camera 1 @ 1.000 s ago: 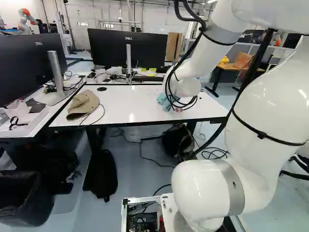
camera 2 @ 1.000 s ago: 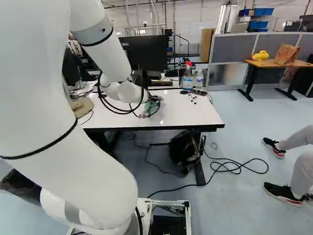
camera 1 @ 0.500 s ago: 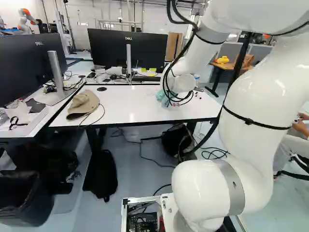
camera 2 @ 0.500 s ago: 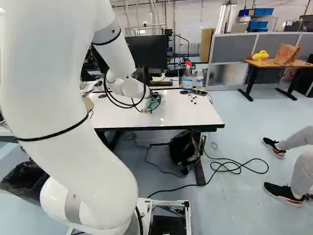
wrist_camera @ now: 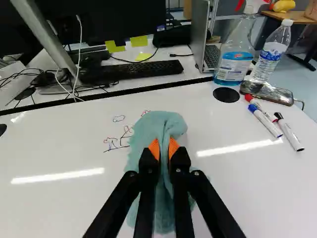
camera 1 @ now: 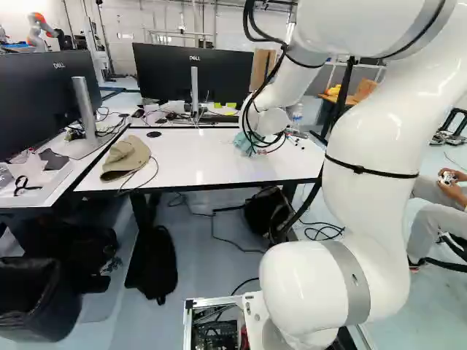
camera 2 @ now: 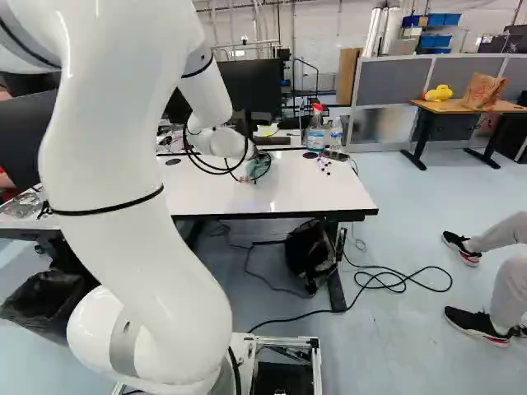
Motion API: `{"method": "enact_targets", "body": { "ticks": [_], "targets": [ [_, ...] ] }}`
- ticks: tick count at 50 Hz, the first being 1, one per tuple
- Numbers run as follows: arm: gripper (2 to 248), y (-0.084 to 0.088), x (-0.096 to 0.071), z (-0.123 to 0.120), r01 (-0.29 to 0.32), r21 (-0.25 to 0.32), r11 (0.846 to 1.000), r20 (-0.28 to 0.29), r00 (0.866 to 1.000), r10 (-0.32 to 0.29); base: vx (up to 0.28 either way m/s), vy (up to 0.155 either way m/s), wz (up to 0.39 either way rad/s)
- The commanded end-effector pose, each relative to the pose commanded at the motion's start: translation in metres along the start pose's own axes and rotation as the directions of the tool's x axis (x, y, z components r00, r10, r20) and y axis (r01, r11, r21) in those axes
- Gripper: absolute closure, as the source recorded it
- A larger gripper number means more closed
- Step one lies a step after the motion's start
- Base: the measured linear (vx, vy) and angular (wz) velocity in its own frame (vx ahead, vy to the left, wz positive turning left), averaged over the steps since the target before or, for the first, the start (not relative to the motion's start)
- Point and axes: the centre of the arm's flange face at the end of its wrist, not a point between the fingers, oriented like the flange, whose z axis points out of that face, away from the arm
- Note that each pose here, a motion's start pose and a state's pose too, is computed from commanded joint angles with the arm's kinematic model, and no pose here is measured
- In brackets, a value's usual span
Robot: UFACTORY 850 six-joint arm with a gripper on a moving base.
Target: Clean the table with the green towel
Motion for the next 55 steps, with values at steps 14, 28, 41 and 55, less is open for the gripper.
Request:
{"method": "enact_targets", "body": {
  "ticks": [14, 28, 41, 55],
  "targets": [
    [209, -0.007, 0.011, 0.025, 0.004, 0.008, 1.0, -0.011, 1.0, -0.003, 0.0, 0.0, 0.0],
    [209, -0.015, 0.022, 0.05, 0.007, 0.018, 1.0, -0.024, 1.0, -0.007, 0.0, 0.0, 0.0],
    [209, -0.017, 0.025, 0.058, 0.008, 0.02, 1.0, -0.029, 1.0, -0.008, 0.0, 0.0, 0.0],
    [209, -0.017, 0.025, 0.058, 0.008, 0.02, 1.0, -0.025, 1.0, -0.007, 0.0, 0.0, 0.0]
  ]
}}
